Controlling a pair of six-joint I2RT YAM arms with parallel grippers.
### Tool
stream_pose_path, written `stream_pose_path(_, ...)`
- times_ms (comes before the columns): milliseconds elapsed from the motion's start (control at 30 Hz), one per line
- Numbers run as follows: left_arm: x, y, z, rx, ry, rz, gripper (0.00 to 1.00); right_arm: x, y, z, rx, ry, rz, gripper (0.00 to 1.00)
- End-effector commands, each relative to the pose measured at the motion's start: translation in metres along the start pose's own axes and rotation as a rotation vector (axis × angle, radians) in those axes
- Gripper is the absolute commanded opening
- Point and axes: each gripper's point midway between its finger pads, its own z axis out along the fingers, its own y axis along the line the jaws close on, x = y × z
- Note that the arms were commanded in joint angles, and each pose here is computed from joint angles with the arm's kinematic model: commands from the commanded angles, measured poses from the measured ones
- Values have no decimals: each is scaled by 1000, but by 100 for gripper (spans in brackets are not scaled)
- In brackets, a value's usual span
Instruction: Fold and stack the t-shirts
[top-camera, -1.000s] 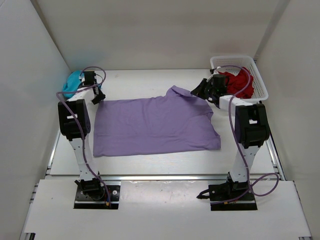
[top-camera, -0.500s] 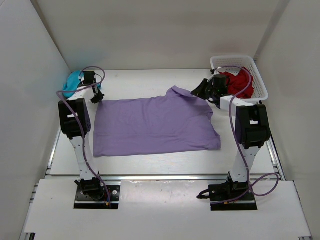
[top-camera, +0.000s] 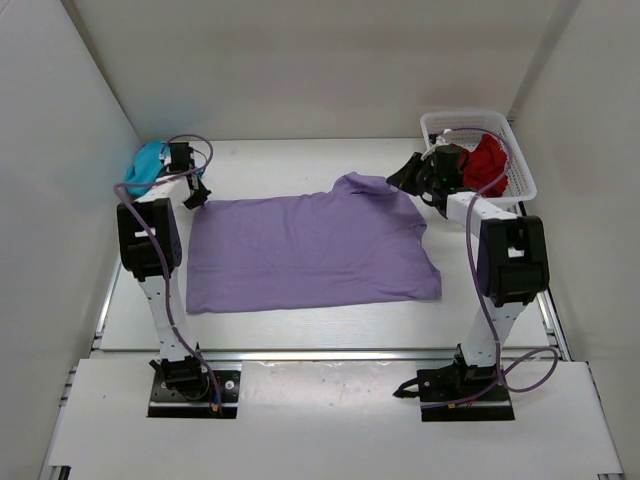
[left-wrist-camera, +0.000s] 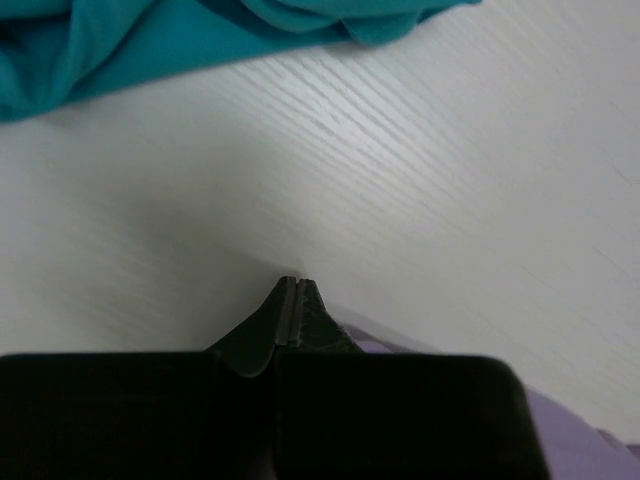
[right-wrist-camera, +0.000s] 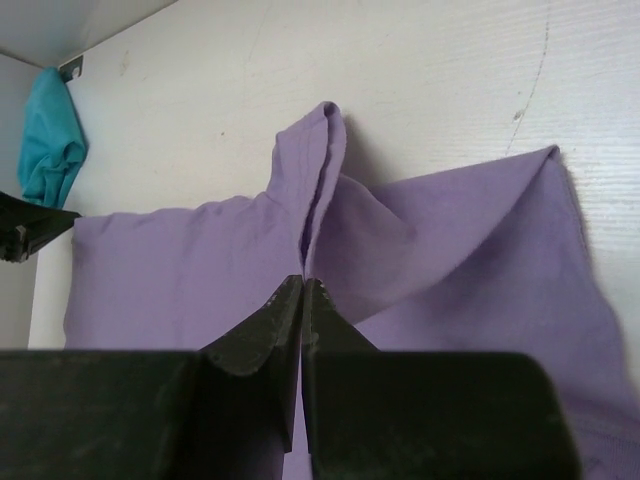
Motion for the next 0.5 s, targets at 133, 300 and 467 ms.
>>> stream_pose_path(133, -30, -1, -66, 50, -123, -12, 0, -22, 31, -62, -34, -126, -9, 0)
stream_pose_path(300, -27, 11, -97, 72, -158, -31, 0, -1, 31, -87, 1, -137, 10, 0)
stream_pose_path(467, -12, 33, -104, 66, -130, -45, 0, 37, 19, -109, 53, -109, 45, 0)
